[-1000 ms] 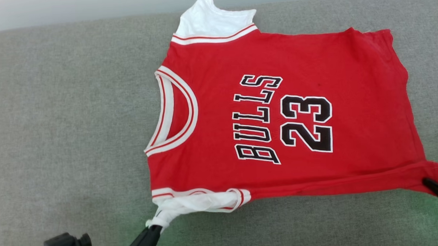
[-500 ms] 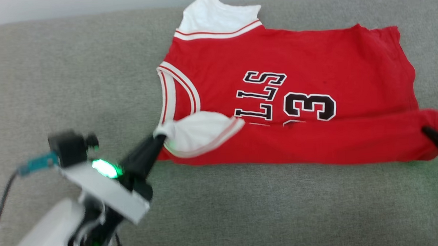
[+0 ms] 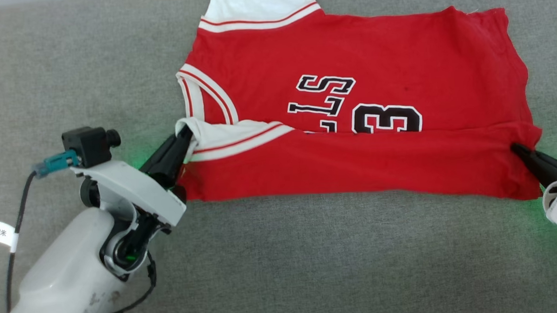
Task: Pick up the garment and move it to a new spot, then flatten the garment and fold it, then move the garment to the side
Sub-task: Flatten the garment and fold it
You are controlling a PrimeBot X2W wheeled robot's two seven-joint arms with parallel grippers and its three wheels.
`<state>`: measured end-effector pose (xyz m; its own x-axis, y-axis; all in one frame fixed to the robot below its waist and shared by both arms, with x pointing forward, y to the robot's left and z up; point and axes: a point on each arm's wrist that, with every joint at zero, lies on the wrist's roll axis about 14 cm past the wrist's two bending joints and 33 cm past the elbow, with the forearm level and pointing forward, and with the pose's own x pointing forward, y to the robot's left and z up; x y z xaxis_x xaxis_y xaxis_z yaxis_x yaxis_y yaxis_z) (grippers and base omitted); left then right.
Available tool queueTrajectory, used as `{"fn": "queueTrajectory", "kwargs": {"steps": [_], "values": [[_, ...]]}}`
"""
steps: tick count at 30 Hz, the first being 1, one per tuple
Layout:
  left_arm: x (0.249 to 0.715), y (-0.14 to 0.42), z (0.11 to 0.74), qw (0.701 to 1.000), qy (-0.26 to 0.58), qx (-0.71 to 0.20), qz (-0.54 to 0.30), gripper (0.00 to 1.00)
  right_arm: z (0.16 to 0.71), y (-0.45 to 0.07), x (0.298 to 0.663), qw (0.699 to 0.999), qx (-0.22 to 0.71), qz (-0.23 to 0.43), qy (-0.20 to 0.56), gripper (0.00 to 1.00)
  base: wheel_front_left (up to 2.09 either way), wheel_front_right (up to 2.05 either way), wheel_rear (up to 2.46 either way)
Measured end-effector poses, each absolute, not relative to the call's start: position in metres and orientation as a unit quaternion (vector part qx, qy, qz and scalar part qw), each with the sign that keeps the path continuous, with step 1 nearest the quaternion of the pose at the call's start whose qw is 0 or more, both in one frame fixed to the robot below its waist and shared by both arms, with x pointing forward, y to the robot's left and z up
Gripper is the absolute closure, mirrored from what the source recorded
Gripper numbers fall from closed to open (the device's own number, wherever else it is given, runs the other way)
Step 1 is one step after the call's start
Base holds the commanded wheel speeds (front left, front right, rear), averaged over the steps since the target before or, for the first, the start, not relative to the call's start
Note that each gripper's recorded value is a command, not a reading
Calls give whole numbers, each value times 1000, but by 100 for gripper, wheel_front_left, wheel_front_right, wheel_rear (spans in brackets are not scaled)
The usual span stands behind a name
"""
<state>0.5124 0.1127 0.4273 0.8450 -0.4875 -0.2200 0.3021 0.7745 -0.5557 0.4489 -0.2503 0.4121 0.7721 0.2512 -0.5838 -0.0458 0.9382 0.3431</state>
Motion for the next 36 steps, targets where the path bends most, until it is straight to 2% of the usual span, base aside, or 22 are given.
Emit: {"fn": "queueTrajectory", "kwargs": {"steps": [5, 6, 7, 8, 9, 10, 19, 22, 27, 32, 36], "values": [[520, 120, 413, 934, 186, -233, -198, 100, 407, -249, 452, 929, 158, 77, 325, 100, 0, 0, 0], [518, 119, 411, 935, 191, -221, -202, 91, 408, -248, 452, 930, 157, 78, 322, 100, 0, 0, 0], [517, 118, 409, 936, 194, -210, -207, 63, 409, -247, 453, 932, 157, 79, 317, 78, 0, 0, 0], [517, 119, 409, 937, 195, -203, -207, 21, 413, -246, 456, 934, 159, 80, 310, 58, 0, 0, 0], [518, 118, 410, 938, 195, -195, -209, 0, 417, -246, 458, 937, 160, 80, 301, 32, 0, 0, 0], [517, 119, 411, 939, 198, -183, -214, 0, 421, -246, 459, 940, 161, 80, 291, 0, 0, 0, 0], [524, 141, 460, 947, 194, -61, -250, 0, 459, -247, 461, 958, 159, 81, 224, 0, 0, 0, 0], [523, 150, 476, 942, 217, -20, -257, 0, 472, -250, 459, 962, 159, 81, 205, 0, 0, 0, 0], [498, 145, 475, 909, 322, 3, -264, 0, 482, -252, 453, 965, 158, 79, 192, 0, 0, 0, 0], [459, 130, 452, 851, 446, 10, -276, 0, 483, -253, 449, 966, 157, 78, 192, 0, 0, 0, 0], [449, 126, 435, 830, 490, -1, -268, 0, 479, -251, 445, 964, 155, 79, 199, 0, 0, 0, 0]]}}
